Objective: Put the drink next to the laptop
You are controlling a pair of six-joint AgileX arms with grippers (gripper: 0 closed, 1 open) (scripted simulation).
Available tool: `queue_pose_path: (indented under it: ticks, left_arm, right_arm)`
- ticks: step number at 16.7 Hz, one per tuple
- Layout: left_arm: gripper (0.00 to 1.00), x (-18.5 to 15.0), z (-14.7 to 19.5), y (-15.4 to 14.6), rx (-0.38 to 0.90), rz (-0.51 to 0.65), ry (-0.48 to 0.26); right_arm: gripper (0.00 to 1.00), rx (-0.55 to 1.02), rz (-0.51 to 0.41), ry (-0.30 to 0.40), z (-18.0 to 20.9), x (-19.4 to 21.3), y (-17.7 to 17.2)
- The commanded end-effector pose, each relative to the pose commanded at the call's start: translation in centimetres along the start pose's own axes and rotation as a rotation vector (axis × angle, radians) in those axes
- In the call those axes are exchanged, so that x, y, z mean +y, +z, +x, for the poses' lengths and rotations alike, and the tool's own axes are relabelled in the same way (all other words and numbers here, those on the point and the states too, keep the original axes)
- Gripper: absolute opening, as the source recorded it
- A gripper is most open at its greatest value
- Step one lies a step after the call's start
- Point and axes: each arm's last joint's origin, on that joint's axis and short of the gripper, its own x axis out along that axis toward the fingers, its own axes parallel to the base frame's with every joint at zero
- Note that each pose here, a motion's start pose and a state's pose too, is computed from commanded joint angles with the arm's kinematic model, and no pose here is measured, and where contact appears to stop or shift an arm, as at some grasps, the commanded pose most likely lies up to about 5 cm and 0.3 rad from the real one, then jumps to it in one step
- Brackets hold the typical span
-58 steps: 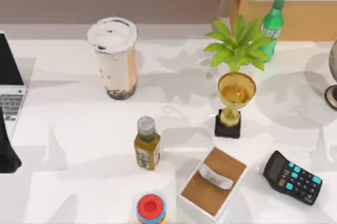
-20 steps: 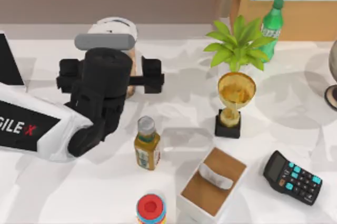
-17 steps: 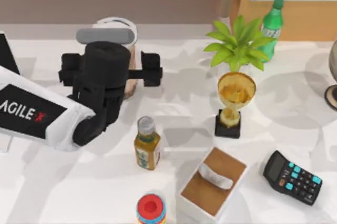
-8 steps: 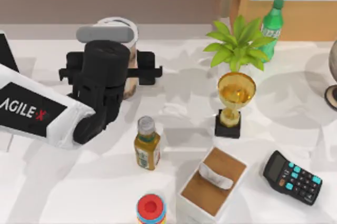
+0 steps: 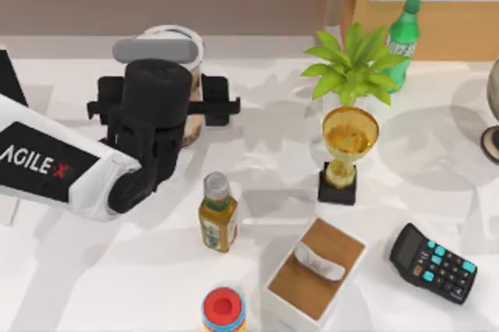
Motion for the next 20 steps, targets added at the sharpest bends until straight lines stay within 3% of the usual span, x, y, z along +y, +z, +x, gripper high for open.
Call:
queue_pose_path:
  ticks: [20]
  left_arm:
    - [0.00, -0.03, -0.39, 0.67, 0.006, 0.007, 0.000]
  right_arm:
    - [1.00, 0.000, 0.000, 0.000, 0.00, 0.00, 0.00]
